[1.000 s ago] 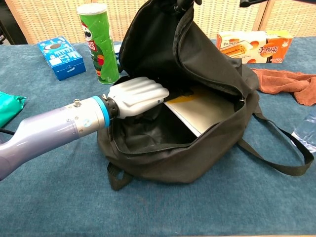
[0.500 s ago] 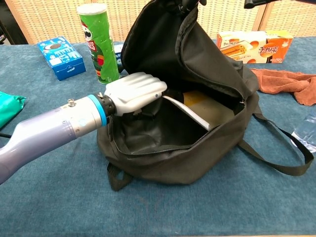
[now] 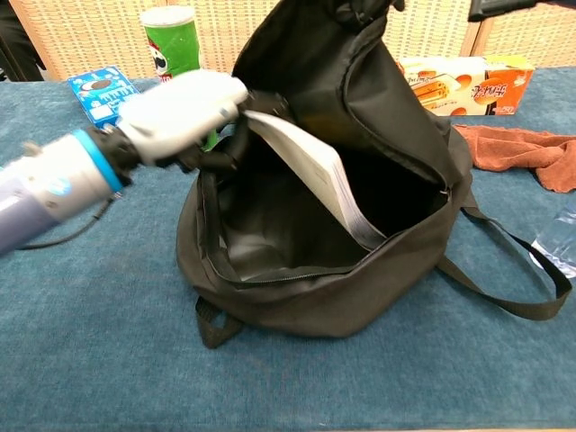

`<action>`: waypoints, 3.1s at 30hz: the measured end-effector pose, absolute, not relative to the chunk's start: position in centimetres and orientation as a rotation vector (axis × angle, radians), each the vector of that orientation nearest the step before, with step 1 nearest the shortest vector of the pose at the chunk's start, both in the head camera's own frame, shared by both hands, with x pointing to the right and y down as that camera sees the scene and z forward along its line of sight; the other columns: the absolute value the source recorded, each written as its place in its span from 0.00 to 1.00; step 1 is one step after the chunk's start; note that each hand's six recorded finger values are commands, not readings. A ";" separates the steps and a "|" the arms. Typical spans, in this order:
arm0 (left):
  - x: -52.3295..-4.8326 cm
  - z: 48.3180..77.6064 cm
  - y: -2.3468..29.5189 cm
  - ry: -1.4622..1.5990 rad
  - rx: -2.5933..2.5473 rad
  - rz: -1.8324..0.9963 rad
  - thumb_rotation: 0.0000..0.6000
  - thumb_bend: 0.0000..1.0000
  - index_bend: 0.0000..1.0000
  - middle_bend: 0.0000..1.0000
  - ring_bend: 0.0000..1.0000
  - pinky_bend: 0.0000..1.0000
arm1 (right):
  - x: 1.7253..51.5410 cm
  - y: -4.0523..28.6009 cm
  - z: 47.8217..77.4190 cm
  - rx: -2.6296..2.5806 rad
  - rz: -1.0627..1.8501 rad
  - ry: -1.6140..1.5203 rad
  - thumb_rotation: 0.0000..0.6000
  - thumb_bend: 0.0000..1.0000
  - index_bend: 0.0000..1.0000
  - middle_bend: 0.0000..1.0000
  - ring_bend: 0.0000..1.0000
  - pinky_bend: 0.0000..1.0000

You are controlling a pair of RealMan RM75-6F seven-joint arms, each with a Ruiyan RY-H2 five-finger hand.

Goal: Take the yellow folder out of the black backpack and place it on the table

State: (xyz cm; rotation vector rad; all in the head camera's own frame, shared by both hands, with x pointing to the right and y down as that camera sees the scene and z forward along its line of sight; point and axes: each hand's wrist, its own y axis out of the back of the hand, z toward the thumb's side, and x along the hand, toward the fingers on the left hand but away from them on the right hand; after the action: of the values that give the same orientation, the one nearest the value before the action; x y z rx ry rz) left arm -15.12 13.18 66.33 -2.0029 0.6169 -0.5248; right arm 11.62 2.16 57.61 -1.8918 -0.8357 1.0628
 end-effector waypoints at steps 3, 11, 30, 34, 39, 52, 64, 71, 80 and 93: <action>-16.1 65.0 12.8 0.654 -2.010 -0.494 1.00 1.00 0.71 0.62 0.38 0.35 | 12.3 1.9 57.9 -1.881 1.080 -0.846 1.00 0.57 0.65 0.70 0.67 0.66; -18.8 61.2 11.6 0.743 -1.999 -0.433 1.00 1.00 0.72 0.62 0.38 0.36 | 13.8 1.5 58.2 -1.841 1.112 -0.860 1.00 0.57 0.65 0.70 0.67 0.66; -38.1 59.2 10.9 0.836 -1.720 -0.768 1.00 1.00 0.72 0.62 0.38 0.35 | 16.6 2.6 59.1 -1.853 1.155 -0.859 1.00 0.57 0.65 0.70 0.67 0.66; -41.5 60.3 10.9 0.855 -1.666 -0.871 1.00 1.00 0.72 0.62 0.38 0.35 | 16.6 3.3 59.4 -1.874 1.156 -0.840 1.00 0.57 0.65 0.70 0.67 0.66; -45.1 62.8 11.2 0.884 -1.633 -1.023 1.00 1.00 0.53 0.27 0.19 0.33 | 16.1 4.5 60.0 -1.909 1.154 -0.807 1.00 0.57 0.65 0.70 0.67 0.66; -48.2 64.8 13.9 0.907 -1.759 -1.273 1.00 0.75 0.00 0.00 0.00 0.01 | 14.5 8.1 60.7 -2.056 1.111 -0.695 1.00 0.00 0.29 0.17 0.14 0.28; -48.5 59.2 16.3 0.941 -1.871 -1.347 1.00 0.75 0.00 0.00 0.00 0.00 | 14.4 13.3 58.3 -2.164 1.051 -0.411 1.00 0.00 0.15 0.00 0.00 0.15; -48.3 57.7 17.0 1.003 -1.831 -1.325 1.00 0.77 0.00 0.00 0.00 0.00 | 17.0 14.3 56.4 -2.038 0.990 -0.375 1.00 0.00 0.15 0.00 0.00 0.15; -47.5 56.5 18.0 1.084 -1.819 -1.324 1.00 0.78 0.00 0.00 0.00 0.00 | 23.9 13.5 53.7 -1.836 1.002 -0.577 1.00 0.00 0.15 0.00 0.00 0.15; -46.1 56.3 20.5 1.131 -1.750 -1.382 1.00 0.75 0.00 0.00 0.00 0.00 | 37.0 15.9 51.8 -1.582 1.135 -0.916 1.00 0.00 0.11 0.00 0.00 0.01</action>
State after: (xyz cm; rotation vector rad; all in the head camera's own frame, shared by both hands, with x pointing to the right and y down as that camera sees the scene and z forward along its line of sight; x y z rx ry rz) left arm -46.05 20.48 56.34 -1.7503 1.1306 -1.3820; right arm 37.02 15.92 51.81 -1.5822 -0.9162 1.1355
